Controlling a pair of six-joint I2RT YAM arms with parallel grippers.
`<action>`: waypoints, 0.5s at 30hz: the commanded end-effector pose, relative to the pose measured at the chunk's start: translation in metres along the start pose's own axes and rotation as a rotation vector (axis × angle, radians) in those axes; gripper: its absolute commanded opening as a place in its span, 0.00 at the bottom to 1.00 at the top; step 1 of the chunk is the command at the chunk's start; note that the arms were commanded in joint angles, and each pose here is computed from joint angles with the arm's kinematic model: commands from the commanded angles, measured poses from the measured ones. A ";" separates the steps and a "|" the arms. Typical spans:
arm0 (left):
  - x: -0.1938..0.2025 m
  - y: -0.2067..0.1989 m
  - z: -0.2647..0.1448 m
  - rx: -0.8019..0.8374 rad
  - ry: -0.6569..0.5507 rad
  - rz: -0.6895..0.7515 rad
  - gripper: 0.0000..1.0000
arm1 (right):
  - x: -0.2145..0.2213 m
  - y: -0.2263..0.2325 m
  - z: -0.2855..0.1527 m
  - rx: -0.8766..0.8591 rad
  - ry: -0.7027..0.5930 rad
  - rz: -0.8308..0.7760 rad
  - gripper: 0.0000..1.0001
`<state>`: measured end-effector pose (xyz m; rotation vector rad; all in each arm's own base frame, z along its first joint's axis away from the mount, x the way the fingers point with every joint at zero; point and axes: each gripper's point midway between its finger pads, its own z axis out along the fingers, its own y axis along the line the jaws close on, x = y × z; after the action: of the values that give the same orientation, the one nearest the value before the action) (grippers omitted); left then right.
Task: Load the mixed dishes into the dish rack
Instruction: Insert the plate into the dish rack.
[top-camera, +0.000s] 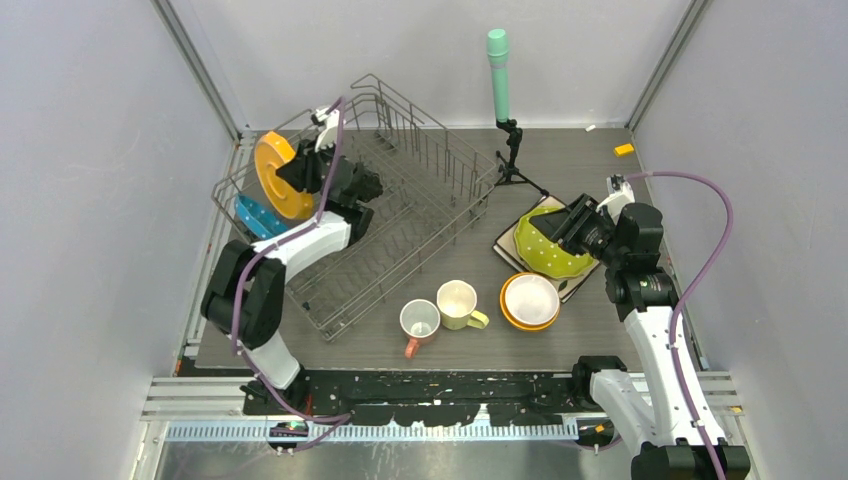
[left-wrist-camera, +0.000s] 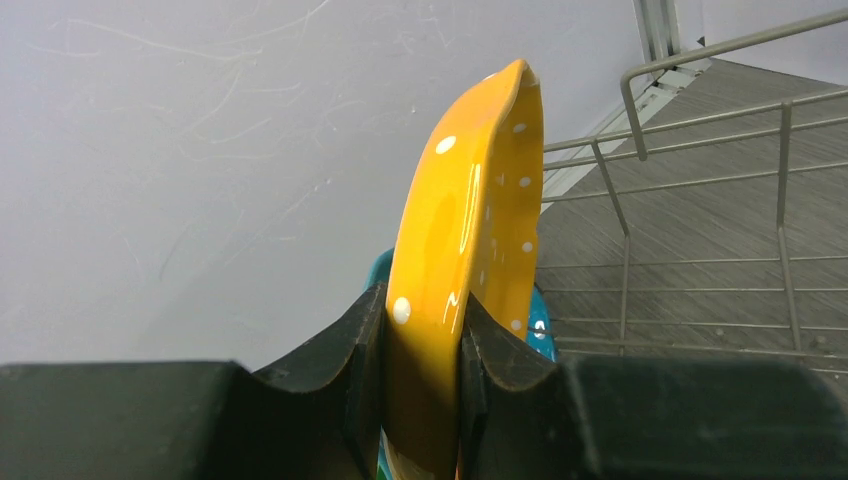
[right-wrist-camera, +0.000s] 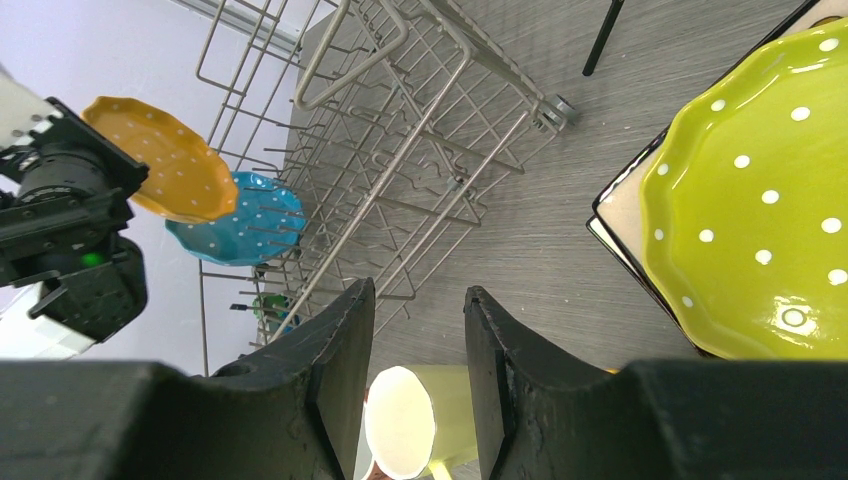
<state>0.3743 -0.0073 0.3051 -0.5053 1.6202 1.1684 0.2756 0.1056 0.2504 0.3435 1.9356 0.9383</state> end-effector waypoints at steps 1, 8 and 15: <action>-0.007 0.033 -0.012 -0.015 0.116 -0.233 0.00 | -0.004 0.005 -0.001 -0.013 -0.017 -0.040 0.43; 0.006 0.026 -0.013 -0.019 0.121 -0.196 0.00 | -0.004 0.004 0.002 -0.021 -0.013 -0.027 0.43; 0.017 0.018 -0.009 -0.038 0.125 -0.181 0.00 | -0.003 0.004 0.001 -0.016 -0.008 -0.041 0.43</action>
<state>0.3699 -0.0126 0.3016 -0.4798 1.6258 1.1611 0.2768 0.1055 0.2479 0.3452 1.9444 0.9367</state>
